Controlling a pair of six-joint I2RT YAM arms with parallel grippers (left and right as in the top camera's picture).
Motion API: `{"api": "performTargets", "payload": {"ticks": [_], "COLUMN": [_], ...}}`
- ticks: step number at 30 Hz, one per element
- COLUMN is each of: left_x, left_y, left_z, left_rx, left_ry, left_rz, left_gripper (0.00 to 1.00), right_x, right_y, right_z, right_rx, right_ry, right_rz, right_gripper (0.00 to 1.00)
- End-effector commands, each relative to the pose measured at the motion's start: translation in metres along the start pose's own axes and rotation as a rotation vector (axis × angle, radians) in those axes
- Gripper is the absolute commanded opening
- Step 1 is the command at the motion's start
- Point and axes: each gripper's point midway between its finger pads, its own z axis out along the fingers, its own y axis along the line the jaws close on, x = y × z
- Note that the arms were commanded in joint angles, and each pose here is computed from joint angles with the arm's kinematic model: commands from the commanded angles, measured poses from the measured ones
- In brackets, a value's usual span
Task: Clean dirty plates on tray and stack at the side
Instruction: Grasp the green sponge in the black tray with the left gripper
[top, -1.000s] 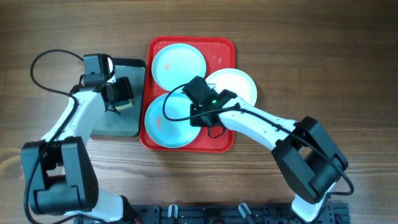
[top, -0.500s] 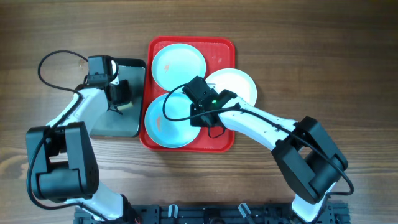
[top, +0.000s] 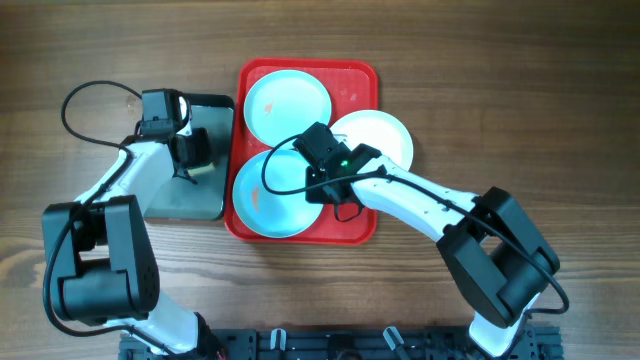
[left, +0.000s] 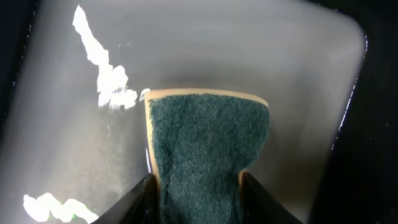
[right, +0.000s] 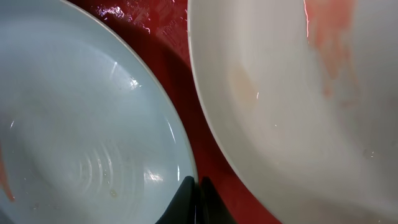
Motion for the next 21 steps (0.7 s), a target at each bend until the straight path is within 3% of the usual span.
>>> {"api": "performTargets", "payload": {"ticks": [1, 3, 8, 14, 21], "left_x": [0.011, 0.012, 0.012, -0.007, -0.045], "left_y": [-0.002, -0.002, -0.002, -0.004, -0.010], "left_z": [0.008, 0.008, 0.008, -0.010, -0.082], "left_rx": [0.007, 0.007, 0.007, 0.019, 0.053], "left_ry": [0.040, 0.042, 0.044, -0.034, -0.229], "left_rz": [0.008, 0.008, -0.002, -0.022, -0.023], "left_gripper": [0.40, 0.33, 0.04, 0.04, 0.04], "right_x": [-0.010, -0.010, -0.013, -0.013, -0.013], "right_y": [0.004, 0.004, 0.007, 0.007, 0.007], "right_z": [-0.013, -0.013, -0.013, -0.013, -0.013], "right_rx": [-0.011, -0.013, -0.024, -0.023, -0.023], "right_ry": [-0.045, -0.047, -0.059, -0.060, -0.059], "right_rz": [-0.014, -0.014, -0.025, -0.027, -0.028], "right_gripper": [0.04, 0.04, 0.04, 0.04, 0.04]}}
